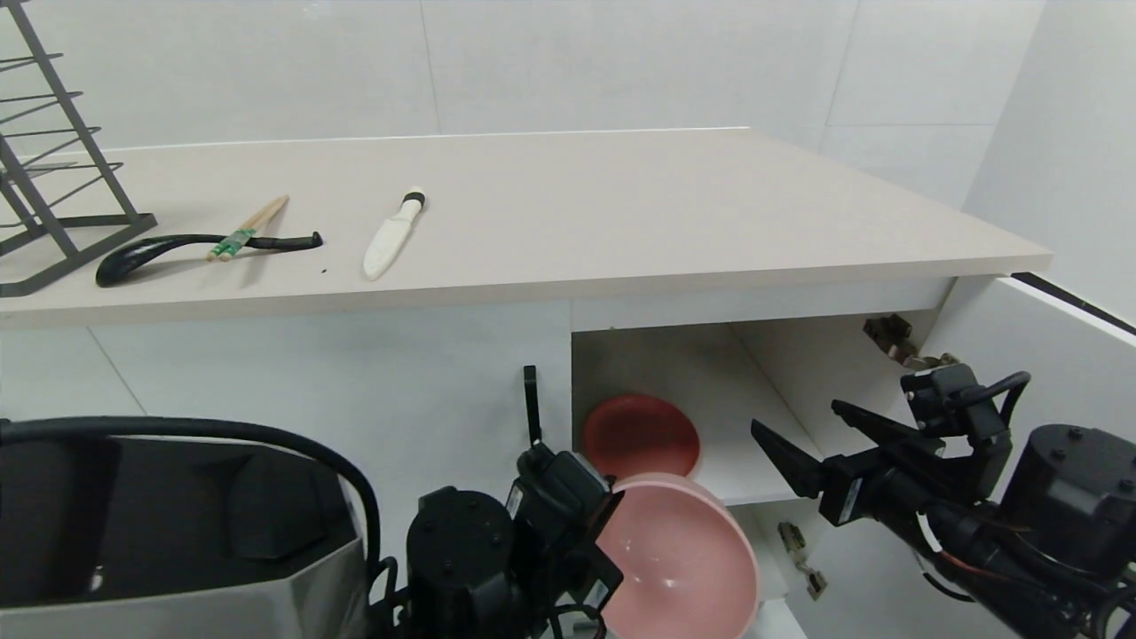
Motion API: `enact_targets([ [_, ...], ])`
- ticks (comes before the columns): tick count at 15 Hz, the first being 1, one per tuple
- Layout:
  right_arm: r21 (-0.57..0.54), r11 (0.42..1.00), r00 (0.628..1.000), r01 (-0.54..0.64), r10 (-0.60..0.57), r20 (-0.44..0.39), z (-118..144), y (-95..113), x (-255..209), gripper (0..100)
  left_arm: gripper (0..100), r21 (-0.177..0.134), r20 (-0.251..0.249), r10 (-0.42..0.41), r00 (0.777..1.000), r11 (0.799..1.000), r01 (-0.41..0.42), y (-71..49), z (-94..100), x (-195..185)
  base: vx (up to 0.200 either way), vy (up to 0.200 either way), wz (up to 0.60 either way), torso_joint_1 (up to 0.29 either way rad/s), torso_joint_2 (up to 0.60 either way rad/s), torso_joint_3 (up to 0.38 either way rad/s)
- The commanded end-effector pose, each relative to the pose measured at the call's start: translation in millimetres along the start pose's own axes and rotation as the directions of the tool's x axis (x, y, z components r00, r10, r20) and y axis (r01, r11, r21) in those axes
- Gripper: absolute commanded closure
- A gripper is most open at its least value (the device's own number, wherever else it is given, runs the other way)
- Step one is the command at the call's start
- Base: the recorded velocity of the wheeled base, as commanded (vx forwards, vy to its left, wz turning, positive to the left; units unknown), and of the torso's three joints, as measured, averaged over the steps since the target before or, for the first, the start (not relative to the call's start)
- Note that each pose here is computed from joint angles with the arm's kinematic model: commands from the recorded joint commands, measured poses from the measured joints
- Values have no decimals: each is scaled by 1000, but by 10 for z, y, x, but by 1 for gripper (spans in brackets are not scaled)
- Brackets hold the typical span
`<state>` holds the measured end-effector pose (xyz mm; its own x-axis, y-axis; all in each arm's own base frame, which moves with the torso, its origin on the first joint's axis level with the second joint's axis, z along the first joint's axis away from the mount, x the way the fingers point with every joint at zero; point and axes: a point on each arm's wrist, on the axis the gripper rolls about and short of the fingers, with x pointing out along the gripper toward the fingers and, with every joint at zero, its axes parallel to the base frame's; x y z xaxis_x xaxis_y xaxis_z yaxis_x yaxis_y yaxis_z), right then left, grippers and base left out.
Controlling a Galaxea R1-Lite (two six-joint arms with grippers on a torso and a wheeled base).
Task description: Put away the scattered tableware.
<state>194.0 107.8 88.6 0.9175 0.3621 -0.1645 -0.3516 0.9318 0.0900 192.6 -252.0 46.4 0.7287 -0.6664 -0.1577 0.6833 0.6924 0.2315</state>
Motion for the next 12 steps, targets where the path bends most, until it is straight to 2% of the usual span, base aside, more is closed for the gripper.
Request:
enact_targets([
  [1, -2, 1000, 1000, 0, 0, 3, 7, -3, -18, 0, 100, 39, -15, 32, 999, 999, -31, 20, -186, 301, 0, 0, 0, 0, 0, 0],
  [3, -2, 1000, 1000, 0, 0, 3, 7, -3, -18, 0, 100, 30, 18, 50, 999, 998, -50, 29, -182, 460, 0, 0, 0, 0, 0, 0],
  [4, -3, 1000, 1000, -2, 2, -2, -2, 2, -27, 0, 100, 17, 64, 80, 995, 997, -82, 51, -155, 649, 0, 0, 0, 0, 0, 0],
  [6, -4, 1000, 1000, -3, 3, -8, -15, 4, -25, 0, 100, -4, 107, 142, 984, 990, -143, 54, -108, 825, 0, 0, 0, 0, 0, 0],
  [7, -4, 1000, 1000, -3, 3, -7, -12, 5, -22, 0, 100, -26, 130, 205, 970, 979, -204, 54, -85, 951, 0, 0, 0, 0, 0, 0],
  [8, -4, 1000, 1000, -3, 3, -10, -18, 4, -23, 0, 100, -40, 141, 218, 966, 976, -214, 47, -70, 991, 0, 0, 0, 0, 0, 0],
  [9, -3, 1000, 1000, -3, 3, -10, -18, 4, -23, 0, 100, -72, 157, 223, 962, 974, -214, 44, -36, 1022, 0, 0, 0, 0, 0, 0],
  [12, -5, 1000, 1000, 1, -1, -31, -62, 1, 12, 0, 100, -141, 169, 224, 960, 969, -202, 47, 5, 1020, 0, 0, 0, 0, 0, 0],
])
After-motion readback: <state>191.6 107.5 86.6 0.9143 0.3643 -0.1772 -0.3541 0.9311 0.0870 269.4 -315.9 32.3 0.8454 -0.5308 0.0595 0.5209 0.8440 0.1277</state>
